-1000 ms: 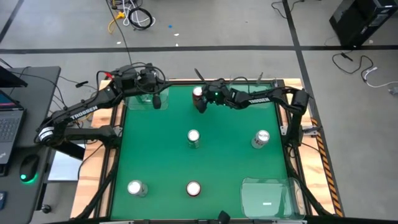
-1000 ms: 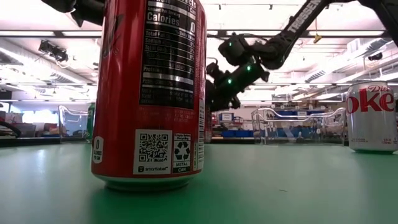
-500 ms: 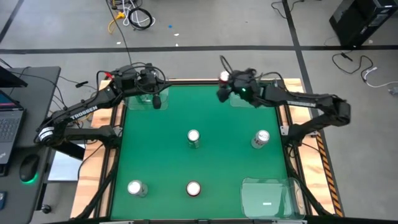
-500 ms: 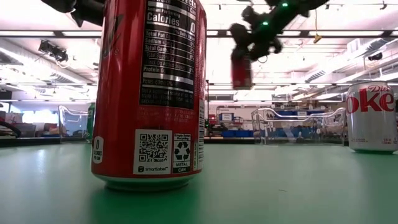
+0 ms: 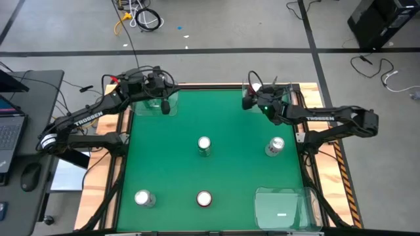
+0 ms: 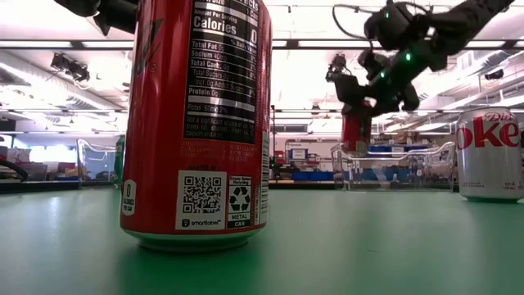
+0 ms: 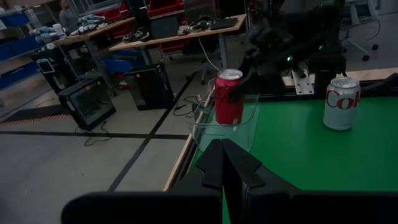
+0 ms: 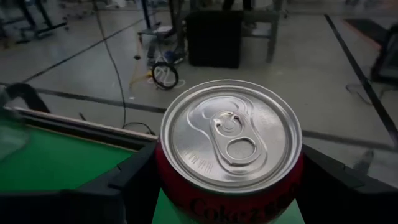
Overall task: Sort soda cans
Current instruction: Put the top red-black soda can into the top right transparent bin
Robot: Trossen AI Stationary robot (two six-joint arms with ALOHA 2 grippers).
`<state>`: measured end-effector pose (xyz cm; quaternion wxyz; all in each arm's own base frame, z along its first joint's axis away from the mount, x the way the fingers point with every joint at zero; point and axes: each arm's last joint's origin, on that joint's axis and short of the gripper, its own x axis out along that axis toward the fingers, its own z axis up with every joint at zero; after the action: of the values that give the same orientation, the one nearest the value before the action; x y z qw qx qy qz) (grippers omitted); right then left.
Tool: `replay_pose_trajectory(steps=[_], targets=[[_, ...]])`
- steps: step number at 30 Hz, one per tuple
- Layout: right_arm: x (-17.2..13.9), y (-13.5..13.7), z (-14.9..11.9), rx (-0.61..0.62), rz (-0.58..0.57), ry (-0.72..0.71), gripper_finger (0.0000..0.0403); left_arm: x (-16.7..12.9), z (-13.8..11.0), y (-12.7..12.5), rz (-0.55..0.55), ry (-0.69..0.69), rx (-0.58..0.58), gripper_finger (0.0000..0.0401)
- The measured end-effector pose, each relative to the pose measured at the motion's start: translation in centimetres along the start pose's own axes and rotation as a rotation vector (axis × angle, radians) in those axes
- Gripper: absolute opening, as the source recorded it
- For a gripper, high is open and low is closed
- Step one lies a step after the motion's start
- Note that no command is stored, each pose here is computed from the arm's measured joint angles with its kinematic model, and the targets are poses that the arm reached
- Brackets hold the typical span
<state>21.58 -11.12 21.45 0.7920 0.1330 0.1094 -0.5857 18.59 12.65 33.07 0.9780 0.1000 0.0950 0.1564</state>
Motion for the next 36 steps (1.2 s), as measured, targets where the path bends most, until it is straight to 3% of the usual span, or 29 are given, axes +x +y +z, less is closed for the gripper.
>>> replay_pose_trajectory(steps=[17, 23, 30, 36], targets=[[3.1, -0.4, -3.9, 0.019, -0.043, 0.147, 0.0287, 0.0, -0.1, 0.0, 0.005, 0.010, -0.005, 0.0001], [3.7, -0.5, -4.1, 0.068, -0.057, 0.151, 0.0287, 0.0, -0.2, 0.0, 0.005, 0.022, -0.009, 0.0001], [4.0, -0.9, -4.0, 0.066, -0.074, 0.159, 0.0345, 0.0, -0.2, 0.0, 0.004, 0.023, -0.014, 0.0001], [4.1, -0.9, -4.0, 0.033, -0.057, 0.164, 0.0338, 0.0, -0.2, 0.0, 0.004, 0.023, -0.027, 0.0001]])
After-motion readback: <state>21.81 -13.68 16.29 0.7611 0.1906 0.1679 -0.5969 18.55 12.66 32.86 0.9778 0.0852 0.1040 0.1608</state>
